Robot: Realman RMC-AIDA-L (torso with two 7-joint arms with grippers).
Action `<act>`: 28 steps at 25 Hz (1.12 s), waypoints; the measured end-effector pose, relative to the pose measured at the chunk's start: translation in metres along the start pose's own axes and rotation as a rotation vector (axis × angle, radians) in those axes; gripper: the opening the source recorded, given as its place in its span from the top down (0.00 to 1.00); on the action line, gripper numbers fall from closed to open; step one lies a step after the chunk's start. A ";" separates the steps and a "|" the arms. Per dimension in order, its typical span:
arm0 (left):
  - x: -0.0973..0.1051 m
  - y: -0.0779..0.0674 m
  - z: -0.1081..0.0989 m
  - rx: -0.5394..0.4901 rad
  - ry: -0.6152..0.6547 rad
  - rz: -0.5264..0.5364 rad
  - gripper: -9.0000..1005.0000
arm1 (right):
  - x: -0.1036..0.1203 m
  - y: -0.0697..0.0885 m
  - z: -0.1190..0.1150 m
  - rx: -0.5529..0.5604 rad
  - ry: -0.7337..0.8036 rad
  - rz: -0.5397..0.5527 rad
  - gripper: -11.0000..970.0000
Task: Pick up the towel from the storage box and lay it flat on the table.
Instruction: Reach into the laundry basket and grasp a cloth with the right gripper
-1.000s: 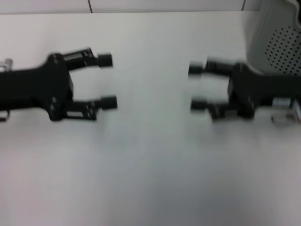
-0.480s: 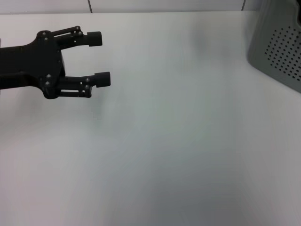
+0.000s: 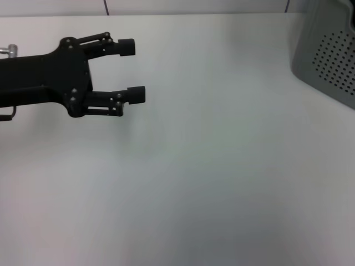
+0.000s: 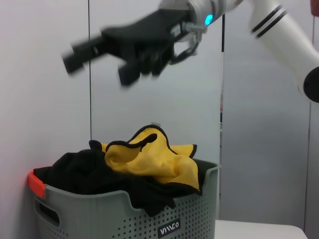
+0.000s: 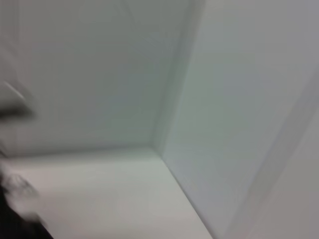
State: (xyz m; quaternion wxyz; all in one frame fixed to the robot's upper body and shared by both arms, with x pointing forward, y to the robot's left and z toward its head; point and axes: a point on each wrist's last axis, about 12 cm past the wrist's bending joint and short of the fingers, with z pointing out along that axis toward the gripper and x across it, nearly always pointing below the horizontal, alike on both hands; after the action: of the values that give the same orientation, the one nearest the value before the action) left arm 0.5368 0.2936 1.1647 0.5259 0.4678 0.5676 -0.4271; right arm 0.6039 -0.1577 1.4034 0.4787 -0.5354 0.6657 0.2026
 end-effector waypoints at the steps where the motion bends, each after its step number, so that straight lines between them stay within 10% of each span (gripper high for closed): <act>1: 0.000 0.000 0.002 0.003 0.004 -0.001 0.13 | 0.002 0.004 -0.004 0.045 0.087 0.019 0.12; 9: 0.000 0.004 0.006 -0.018 0.025 -0.012 0.13 | 0.017 0.023 -0.016 0.307 0.457 0.229 0.12; 28: -0.020 0.019 0.025 -0.007 0.085 0.053 0.13 | 0.031 -0.004 -0.048 0.682 0.474 0.394 0.30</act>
State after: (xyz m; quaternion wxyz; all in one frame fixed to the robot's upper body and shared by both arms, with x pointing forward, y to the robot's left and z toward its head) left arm 0.5600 0.2716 1.1828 0.5142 0.4986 0.5782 -0.3907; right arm 0.5885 -0.2127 1.3995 0.4145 -0.2420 0.8746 -0.0689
